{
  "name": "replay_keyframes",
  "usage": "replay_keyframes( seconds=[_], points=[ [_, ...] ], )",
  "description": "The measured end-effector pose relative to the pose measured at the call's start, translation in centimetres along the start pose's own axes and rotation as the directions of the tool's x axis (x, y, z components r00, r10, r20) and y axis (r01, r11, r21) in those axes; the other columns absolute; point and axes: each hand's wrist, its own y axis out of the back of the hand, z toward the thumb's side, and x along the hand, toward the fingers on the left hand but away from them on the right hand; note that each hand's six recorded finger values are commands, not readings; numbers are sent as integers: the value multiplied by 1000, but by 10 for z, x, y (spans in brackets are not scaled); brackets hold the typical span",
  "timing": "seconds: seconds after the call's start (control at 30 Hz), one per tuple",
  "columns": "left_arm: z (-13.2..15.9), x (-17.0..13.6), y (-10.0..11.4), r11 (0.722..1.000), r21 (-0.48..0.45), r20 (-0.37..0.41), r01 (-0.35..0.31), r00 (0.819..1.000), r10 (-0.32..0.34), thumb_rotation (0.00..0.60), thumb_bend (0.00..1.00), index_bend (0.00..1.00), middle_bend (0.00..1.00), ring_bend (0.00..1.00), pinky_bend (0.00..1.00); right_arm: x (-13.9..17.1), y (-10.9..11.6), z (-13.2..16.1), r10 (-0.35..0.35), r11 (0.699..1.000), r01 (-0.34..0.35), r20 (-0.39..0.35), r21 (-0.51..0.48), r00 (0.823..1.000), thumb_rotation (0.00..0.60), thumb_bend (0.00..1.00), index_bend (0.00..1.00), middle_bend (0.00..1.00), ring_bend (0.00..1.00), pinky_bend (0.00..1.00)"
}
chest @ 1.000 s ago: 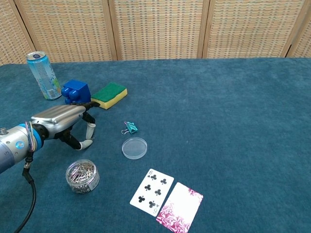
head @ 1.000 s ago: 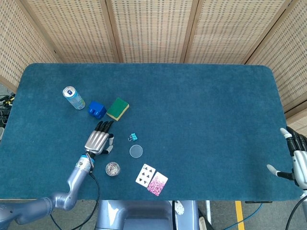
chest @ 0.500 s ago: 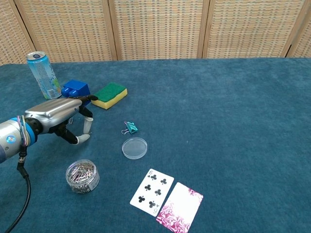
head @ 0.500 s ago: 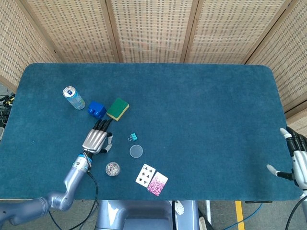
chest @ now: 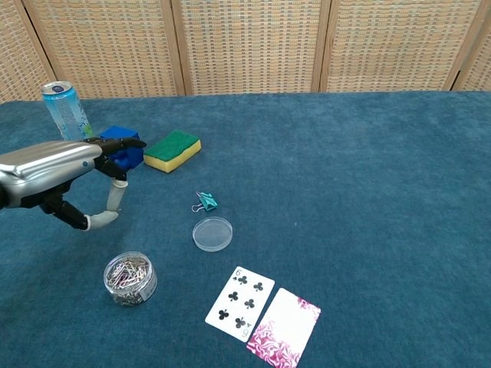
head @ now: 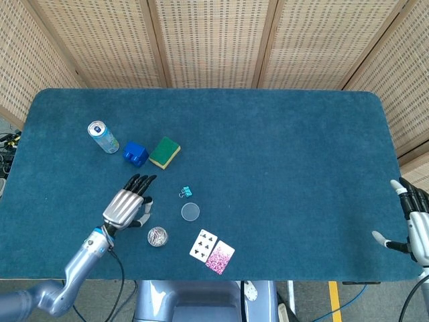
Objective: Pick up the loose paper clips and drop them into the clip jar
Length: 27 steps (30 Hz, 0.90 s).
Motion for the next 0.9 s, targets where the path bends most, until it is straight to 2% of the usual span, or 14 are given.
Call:
replay_keyframes(
  seconds=[0.23, 0.43, 0.6, 0.63, 0.77, 0.9],
  points=[
    [15, -23, -2, 996, 30, 59, 79, 995, -80, 600, 503, 721, 0, 0, 0, 0, 0, 0, 0, 1000, 0, 2, -1, 1000, 600, 0, 0, 0, 0, 0],
    [25, -23, -13, 990, 57, 87, 132, 987, -137, 600, 503, 721, 0, 0, 0, 0, 1, -1, -2, 1000, 2, 3, -4, 1000, 600, 0, 0, 0, 0, 0],
    [30, -21, -17, 988, 57, 95, 143, 984, -147, 600, 503, 709, 0, 0, 0, 0, 3, -2, -5, 1000, 5, 5, -8, 1000, 600, 0, 0, 0, 0, 0],
    [30, -21, -16, 988, 56, 95, 143, 984, -148, 600, 498, 684, 0, 0, 0, 0, 3, -2, -5, 1000, 5, 5, -9, 1000, 600, 0, 0, 0, 0, 0],
    [29, -21, -17, 987, 57, 91, 150, 984, -154, 600, 407, 417, 0, 0, 0, 0, 3, -3, -5, 1000, 5, 4, -10, 1000, 600, 0, 0, 0, 0, 0],
    [30, -21, -17, 988, 41, 95, 149, 984, -153, 600, 378, 371, 0, 0, 0, 0, 3, -2, -5, 1000, 5, 3, -9, 1000, 600, 0, 0, 0, 0, 0]
  ],
)
